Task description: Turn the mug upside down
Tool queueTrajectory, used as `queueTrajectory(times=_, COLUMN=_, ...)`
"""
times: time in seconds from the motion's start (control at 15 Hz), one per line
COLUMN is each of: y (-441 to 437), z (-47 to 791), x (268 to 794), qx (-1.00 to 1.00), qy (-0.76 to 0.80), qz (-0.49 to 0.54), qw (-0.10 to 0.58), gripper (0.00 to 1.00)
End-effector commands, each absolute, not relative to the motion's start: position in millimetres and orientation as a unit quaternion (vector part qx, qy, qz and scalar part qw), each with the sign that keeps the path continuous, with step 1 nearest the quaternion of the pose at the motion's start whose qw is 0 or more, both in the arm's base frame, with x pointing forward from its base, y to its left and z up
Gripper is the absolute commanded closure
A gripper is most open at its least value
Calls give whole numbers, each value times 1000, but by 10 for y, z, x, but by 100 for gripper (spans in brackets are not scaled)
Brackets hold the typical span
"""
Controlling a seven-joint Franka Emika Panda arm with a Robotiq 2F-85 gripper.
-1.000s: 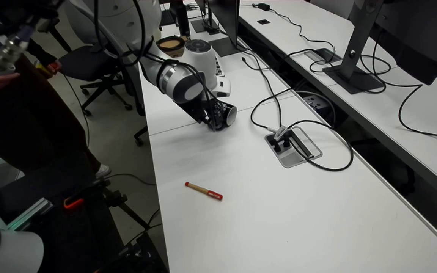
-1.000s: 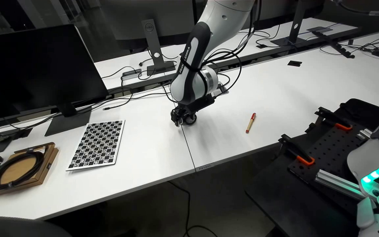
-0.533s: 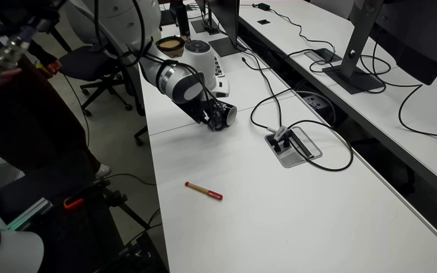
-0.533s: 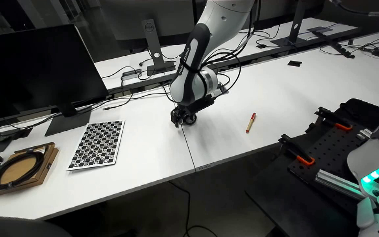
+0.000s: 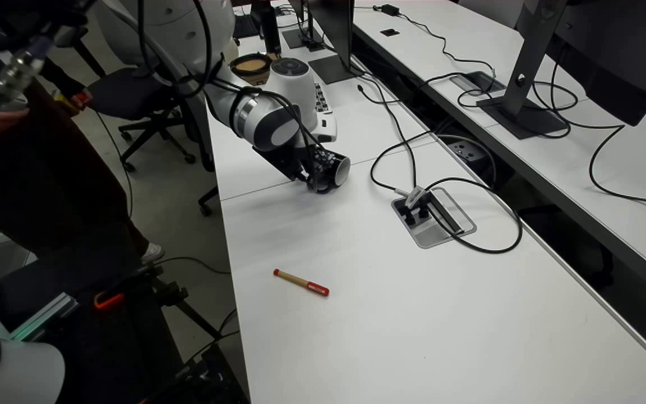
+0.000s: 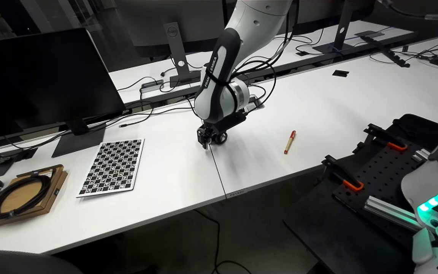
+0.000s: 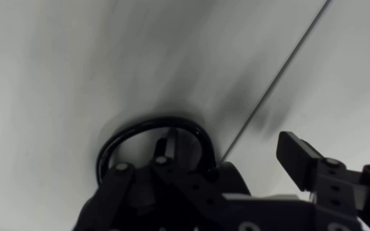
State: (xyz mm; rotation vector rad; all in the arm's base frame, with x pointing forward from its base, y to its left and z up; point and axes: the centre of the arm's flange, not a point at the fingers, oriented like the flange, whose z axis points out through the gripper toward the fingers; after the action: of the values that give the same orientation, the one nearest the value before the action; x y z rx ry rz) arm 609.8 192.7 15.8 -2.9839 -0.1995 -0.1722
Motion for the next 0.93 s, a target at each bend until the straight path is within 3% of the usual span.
queueTrajectory(times=0.0, y=1921, z=108, x=6165, qx=-995, qy=-65, qz=-54, qw=60, gripper=53)
queueTrajectory(times=0.4, y=1891, z=143, x=6197, qx=-994, qy=-67, qz=-60, qw=60, gripper=97)
queueTrajectory(times=0.53, y=1901, z=158, x=6205, qx=-994, qy=-68, qz=-61, qw=62, gripper=95)
queueTrajectory(times=0.6, y=1906, z=161, x=6202, qx=-994, qy=-69, qz=-62, qw=63, gripper=100)
queueTrajectory(times=0.87, y=1906, z=181, x=6212, qx=-993, qy=-68, qz=-62, qw=71, gripper=96)
